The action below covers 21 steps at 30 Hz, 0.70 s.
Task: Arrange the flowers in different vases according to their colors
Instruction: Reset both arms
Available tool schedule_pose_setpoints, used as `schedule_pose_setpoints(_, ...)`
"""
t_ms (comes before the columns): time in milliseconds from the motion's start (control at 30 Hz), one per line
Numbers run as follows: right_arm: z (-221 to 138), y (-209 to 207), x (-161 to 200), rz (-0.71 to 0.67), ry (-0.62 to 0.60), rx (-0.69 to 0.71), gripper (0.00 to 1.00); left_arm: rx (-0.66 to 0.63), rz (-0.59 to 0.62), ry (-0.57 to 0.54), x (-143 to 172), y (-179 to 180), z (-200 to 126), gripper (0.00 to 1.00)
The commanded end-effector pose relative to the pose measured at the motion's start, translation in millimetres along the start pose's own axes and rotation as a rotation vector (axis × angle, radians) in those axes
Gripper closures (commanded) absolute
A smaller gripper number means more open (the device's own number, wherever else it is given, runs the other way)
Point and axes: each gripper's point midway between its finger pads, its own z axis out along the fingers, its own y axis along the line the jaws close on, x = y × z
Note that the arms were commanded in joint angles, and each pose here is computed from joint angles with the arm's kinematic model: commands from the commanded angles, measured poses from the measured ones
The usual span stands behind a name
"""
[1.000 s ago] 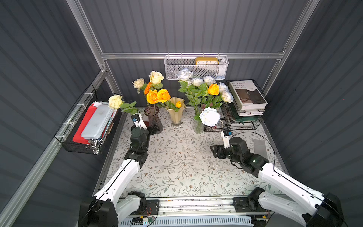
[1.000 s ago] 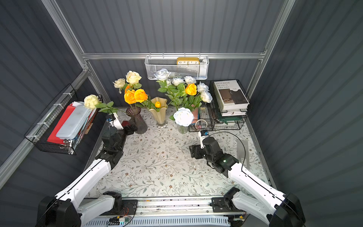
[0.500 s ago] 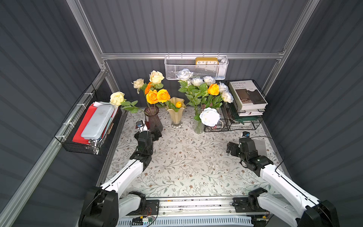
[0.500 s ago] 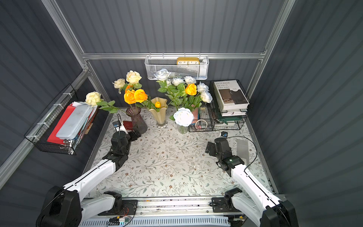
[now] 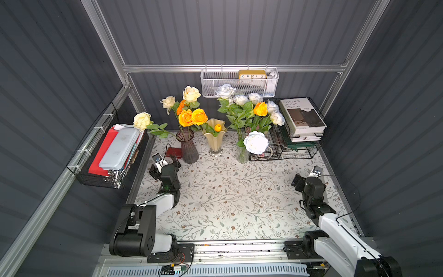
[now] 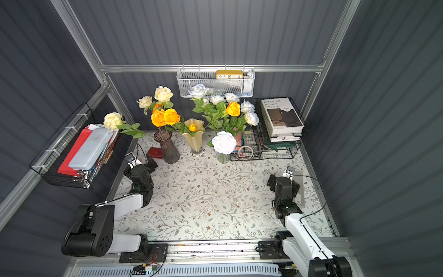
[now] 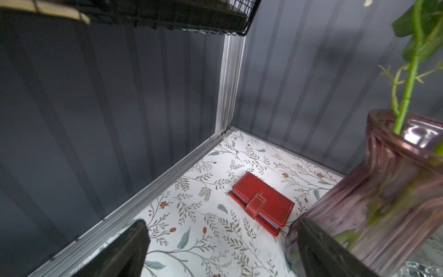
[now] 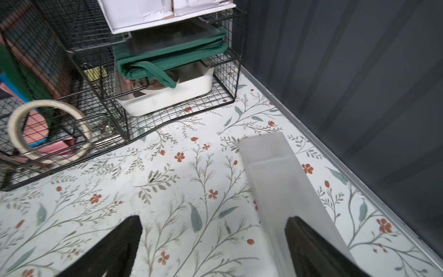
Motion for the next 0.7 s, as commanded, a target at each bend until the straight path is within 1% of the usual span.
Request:
schedule_pose_setpoints(0,9,9,-33,0.02,-0.14,-0.031,0.01,0.079,0.017,-0.123,-17,-15,5,0.01)
schedule_pose_setpoints(33,15,11,-32,0.012,-0.149,-0.036,0.01,0.125,0.024,-0.139,-20,-22,5,0.01)
schedule_pose_setpoints(100,20,15,-36,0.015,-0.182,-0.04,0.01,0.137,0.032,-0.177,-18,-19,9,0.01)
schedule_pose_setpoints(133,22,18,-37,0.014,-0.187,-0.058,0.01,0.142,0.027,-0.16,-10,-19,13,0.01)
schedule_pose_setpoints(167,26,21,-39,0.008,-0.192,-0.068,0.01,0.159,0.039,-0.196,-13,-20,11,0.01)
schedule_pose_setpoints(233,38,24,-37,-0.01,-0.178,-0.057,0.01,0.17,0.023,-0.138,-6,-19,15,0.01)
schedule_pose_setpoints(267,40,31,-37,-0.018,-0.172,-0.091,0.01,0.173,0.012,-0.151,-7,-15,16,0.01)
schedule_pose_setpoints(300,40,39,-36,-0.014,-0.167,-0.135,0.01,0.169,-0.006,-0.14,0,-11,20,0.01)
schedule_pose_setpoints(333,39,42,-35,-0.002,-0.158,-0.154,0.01,0.15,0.045,-0.173,-2,-9,24,0.01)
schedule_pose_setpoints(367,40,43,-32,0.014,-0.155,-0.167,0.01,0.169,0.006,-0.132,3,-11,26,0.01)
schedule_pose_setpoints(400,44,40,-29,0.037,-0.177,-0.149,0.01,0.173,-0.008,-0.089,7,-10,29,0.01)
schedule_pose_setpoints(433,47,40,-25,0.049,-0.193,-0.153,0.01,0.168,-0.002,-0.126,3,-8,29,0.01)
schedule_pose_setpoints(467,51,46,-17,0.036,-0.196,-0.179,0.01,0.174,0.013,-0.133,3,-10,29,0.01)
schedule_pose_setpoints(500,55,51,-20,0.022,-0.238,-0.197,0.01,0.169,-0.003,-0.089,8,-9,31,0.01)
schedule_pose_setpoints(533,57,53,-23,0.025,-0.27,-0.2,0.01,0.17,-0.004,-0.103,6,-9,31,0.01)
schedule_pose_setpoints(567,58,51,-17,0.025,-0.236,-0.188,0.01,0.174,-0.002,-0.121,4,-9,31,0.01)
schedule_pose_setpoints(600,62,45,-15,0.032,-0.183,-0.141,0.01,0.172,-0.004,-0.092,8,-9,32,0.01)
schedule_pose_setpoints(633,66,40,-13,0.036,-0.118,-0.102,0.01,0.174,-0.008,-0.089,8,-9,33,0.01)
schedule_pose_setpoints(667,73,44,-15,0.03,-0.071,-0.106,0.01,0.174,-0.007,-0.1,7,-8,33,0.01)
